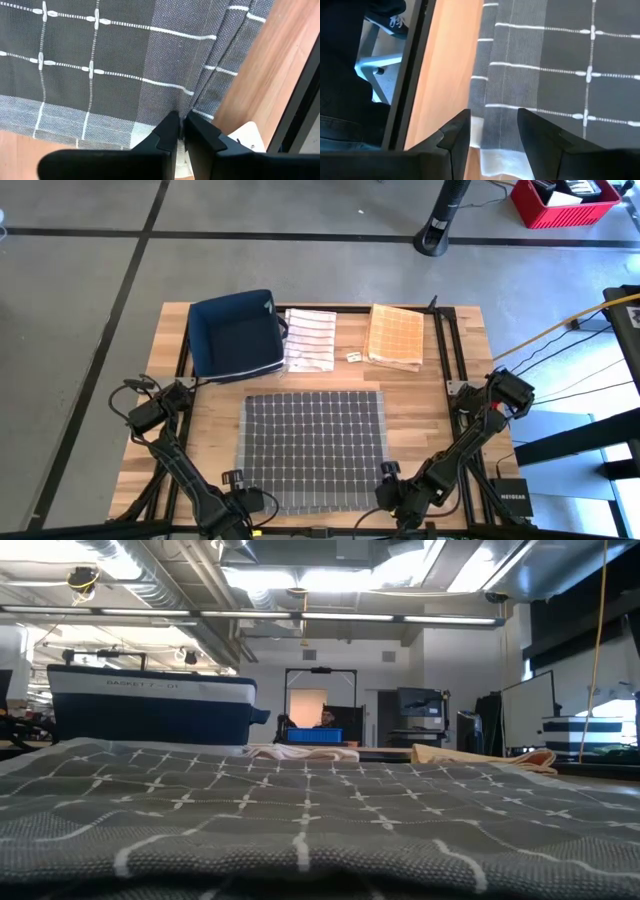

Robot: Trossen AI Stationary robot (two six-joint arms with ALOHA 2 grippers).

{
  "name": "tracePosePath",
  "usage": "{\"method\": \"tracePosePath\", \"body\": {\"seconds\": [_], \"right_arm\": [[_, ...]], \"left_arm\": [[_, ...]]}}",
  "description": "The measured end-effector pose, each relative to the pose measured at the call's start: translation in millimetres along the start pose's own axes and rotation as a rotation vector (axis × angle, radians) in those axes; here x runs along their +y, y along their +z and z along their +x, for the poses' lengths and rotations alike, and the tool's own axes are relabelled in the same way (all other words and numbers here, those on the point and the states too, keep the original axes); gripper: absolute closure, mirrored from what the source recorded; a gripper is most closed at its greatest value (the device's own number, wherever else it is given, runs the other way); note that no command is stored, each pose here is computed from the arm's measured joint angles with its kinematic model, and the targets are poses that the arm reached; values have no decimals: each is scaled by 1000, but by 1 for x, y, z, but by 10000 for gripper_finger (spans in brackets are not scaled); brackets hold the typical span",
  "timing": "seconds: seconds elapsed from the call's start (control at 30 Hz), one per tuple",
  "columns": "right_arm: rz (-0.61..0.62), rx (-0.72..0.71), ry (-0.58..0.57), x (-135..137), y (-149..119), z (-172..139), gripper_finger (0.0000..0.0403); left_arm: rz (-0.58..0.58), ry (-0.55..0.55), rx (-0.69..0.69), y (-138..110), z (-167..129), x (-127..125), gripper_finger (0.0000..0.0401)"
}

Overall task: Fold towel
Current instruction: Fold the gray towel

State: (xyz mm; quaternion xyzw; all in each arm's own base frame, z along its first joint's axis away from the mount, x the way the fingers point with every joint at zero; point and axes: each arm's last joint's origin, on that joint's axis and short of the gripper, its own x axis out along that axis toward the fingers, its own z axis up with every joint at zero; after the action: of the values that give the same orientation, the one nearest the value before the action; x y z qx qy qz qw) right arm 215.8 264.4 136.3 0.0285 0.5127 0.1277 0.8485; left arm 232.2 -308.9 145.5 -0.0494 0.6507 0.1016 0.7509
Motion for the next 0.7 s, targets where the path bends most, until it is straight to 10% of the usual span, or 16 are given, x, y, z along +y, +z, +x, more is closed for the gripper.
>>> {"method": "tracePosePath", "body": {"seconds": [0.7], "right_arm": [[43, 20, -50, -5, -2, 5, 269]], "left_arm": [[7, 0, 0, 0, 0, 0, 380]]}}
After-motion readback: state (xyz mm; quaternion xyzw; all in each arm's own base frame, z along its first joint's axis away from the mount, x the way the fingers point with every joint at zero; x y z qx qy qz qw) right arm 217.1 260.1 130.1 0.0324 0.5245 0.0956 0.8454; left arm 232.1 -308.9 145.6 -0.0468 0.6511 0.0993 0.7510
